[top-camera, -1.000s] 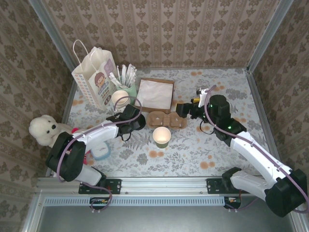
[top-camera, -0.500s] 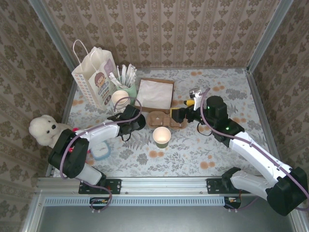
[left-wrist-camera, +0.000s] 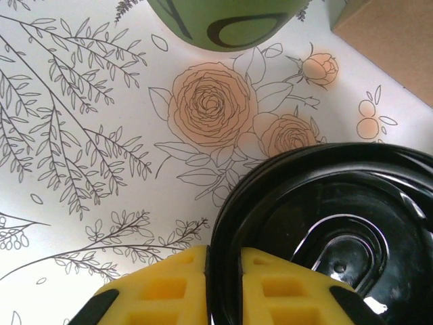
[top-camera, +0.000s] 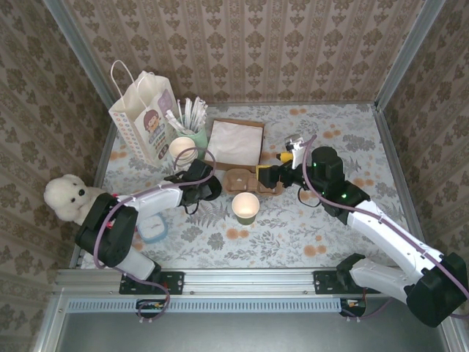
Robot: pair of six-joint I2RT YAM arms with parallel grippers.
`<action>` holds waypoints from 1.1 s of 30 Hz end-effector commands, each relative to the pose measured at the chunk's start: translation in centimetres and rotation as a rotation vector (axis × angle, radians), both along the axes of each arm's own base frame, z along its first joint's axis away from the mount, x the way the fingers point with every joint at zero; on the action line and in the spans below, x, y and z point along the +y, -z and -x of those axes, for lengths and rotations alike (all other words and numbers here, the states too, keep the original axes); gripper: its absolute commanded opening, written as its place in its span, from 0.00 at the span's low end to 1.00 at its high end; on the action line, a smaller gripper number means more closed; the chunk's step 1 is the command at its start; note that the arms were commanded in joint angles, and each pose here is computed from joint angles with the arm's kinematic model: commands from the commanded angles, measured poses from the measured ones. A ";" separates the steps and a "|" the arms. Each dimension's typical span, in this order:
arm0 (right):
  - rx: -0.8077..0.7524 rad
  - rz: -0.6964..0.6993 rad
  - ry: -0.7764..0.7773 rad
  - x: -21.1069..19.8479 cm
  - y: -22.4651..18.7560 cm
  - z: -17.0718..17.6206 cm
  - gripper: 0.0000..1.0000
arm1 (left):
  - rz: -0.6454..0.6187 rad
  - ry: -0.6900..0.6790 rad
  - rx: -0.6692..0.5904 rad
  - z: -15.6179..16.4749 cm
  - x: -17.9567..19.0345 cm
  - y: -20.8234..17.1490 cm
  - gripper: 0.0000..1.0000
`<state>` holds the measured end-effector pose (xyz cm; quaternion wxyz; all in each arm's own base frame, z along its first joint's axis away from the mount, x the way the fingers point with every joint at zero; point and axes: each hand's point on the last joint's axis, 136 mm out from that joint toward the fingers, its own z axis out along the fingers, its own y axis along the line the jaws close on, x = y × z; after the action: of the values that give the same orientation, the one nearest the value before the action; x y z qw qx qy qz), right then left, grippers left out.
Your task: Pack the takeout coffee
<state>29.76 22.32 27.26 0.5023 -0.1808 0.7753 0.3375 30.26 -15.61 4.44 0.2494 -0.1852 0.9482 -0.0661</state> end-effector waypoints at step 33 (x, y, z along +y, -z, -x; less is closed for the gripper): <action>0.088 0.012 0.151 -0.1 1.6 -3.2 1.00 | 0.011 0.119 -0.061 -0.7 -1.2 -3.6 0.05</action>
<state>31.55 22.35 25.67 0.4950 -0.1516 0.7975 0.3100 30.35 -15.92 6.59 0.2513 -0.1470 0.9546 -0.0634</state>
